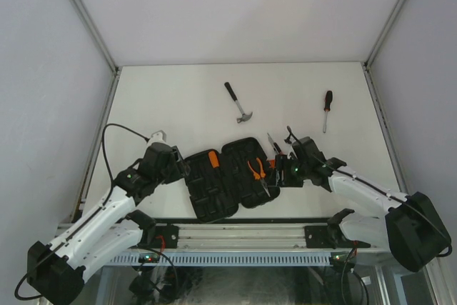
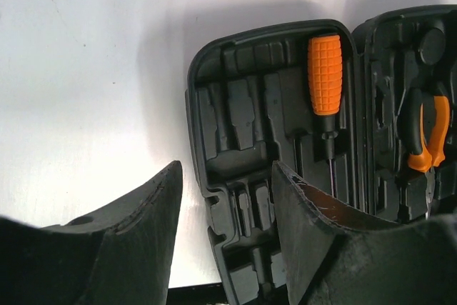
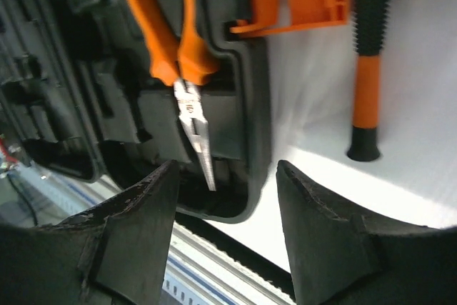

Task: Sort the tools into containers
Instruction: Place the screwdriver in the storage box, then pick up the screwdriver from the center of the board.

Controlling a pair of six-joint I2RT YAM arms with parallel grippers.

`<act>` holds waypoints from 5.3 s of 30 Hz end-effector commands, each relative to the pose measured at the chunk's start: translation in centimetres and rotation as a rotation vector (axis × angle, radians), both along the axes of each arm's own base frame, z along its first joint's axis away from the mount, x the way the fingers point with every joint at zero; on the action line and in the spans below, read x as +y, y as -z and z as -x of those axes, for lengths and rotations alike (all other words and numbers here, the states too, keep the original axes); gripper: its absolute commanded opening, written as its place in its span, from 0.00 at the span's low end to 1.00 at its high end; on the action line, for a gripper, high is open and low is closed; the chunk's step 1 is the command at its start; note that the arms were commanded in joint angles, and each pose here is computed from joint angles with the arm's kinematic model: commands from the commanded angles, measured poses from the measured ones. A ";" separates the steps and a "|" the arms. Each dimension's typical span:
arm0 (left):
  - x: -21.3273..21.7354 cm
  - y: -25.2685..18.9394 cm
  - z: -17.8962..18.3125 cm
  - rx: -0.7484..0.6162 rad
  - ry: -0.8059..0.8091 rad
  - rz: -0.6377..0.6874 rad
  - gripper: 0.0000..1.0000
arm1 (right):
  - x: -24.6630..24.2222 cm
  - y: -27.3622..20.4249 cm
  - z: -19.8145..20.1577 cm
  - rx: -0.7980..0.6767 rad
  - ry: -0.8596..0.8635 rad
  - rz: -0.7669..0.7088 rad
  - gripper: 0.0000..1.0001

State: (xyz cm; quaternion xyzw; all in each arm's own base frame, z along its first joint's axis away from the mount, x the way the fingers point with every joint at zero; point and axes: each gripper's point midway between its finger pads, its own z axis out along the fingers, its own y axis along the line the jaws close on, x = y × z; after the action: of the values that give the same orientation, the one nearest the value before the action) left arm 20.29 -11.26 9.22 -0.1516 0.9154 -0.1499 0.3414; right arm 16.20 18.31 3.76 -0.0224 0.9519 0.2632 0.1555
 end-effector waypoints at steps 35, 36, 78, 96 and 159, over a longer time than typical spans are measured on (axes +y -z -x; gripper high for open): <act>0.6 -3.7 -1.2 -0.065 0.058 -0.015 0.58 | -6.4 -5.1 -8.4 -0.276 0.288 0.246 0.52; 0.7 -4.0 -1.2 -0.069 0.061 -0.022 0.58 | -6.6 -5.3 -8.6 -0.277 0.297 0.245 0.52; 4.0 -10.5 -0.7 -0.275 0.036 -0.131 0.61 | -23.3 -6.7 -30.2 -0.204 0.666 0.451 0.62; 4.2 -10.1 -0.8 -0.258 0.028 -0.144 0.61 | -24.8 -2.5 -36.5 -0.140 0.604 0.497 0.57; 3.9 -10.6 -0.7 -0.287 0.036 -0.122 0.61 | -16.2 -22.1 -30.8 -0.762 0.553 0.236 0.00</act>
State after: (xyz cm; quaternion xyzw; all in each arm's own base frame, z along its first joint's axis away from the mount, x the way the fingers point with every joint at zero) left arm 20.48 -7.22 19.28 -0.0938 0.8766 -0.1150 0.4578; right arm 47.10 -1.31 18.50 0.1655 0.8789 0.0584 0.4436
